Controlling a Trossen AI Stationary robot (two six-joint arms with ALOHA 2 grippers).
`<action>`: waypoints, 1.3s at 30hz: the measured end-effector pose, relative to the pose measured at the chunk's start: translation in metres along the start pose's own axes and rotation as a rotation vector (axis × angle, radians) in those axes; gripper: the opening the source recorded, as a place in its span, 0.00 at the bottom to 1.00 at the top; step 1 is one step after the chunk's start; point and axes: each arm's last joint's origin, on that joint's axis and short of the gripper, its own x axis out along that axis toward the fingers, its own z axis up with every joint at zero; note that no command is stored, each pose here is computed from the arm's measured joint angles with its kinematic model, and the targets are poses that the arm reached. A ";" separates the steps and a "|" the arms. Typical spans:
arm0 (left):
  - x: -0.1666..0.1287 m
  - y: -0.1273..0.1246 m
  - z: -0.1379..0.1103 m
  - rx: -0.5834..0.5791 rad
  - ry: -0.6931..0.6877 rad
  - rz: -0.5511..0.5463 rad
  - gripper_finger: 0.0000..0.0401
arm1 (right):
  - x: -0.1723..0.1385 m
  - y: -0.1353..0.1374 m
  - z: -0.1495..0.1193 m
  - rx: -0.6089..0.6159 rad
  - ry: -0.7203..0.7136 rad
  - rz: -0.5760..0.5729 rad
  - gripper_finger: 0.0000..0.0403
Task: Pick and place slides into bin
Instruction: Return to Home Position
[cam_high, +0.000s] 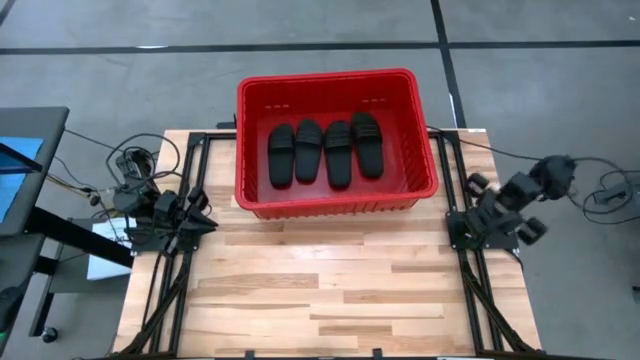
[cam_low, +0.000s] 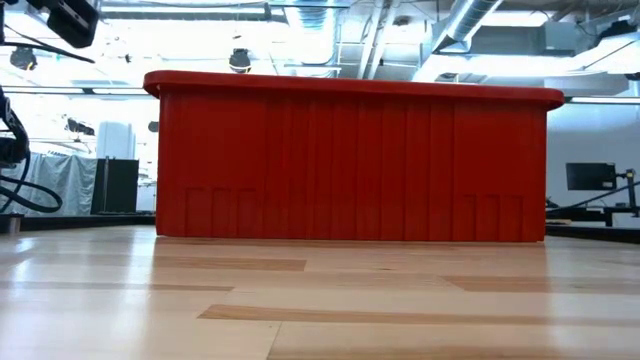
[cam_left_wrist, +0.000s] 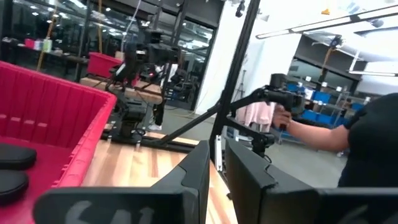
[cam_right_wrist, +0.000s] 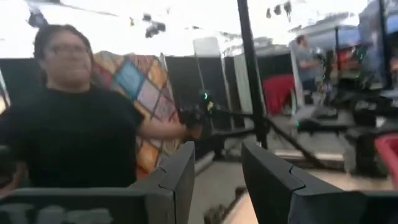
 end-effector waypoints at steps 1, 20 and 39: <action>0.000 0.000 0.000 -0.001 0.000 0.006 0.10 | 0.004 -0.002 -0.005 0.003 0.017 -0.005 0.31; 0.000 0.002 -0.001 -0.012 -0.001 0.054 0.10 | 0.053 -0.040 -0.135 0.259 -0.003 -0.223 0.31; -0.006 0.010 -0.036 -0.512 0.265 0.171 0.10 | 0.060 -0.049 -0.178 0.581 0.205 -0.348 0.30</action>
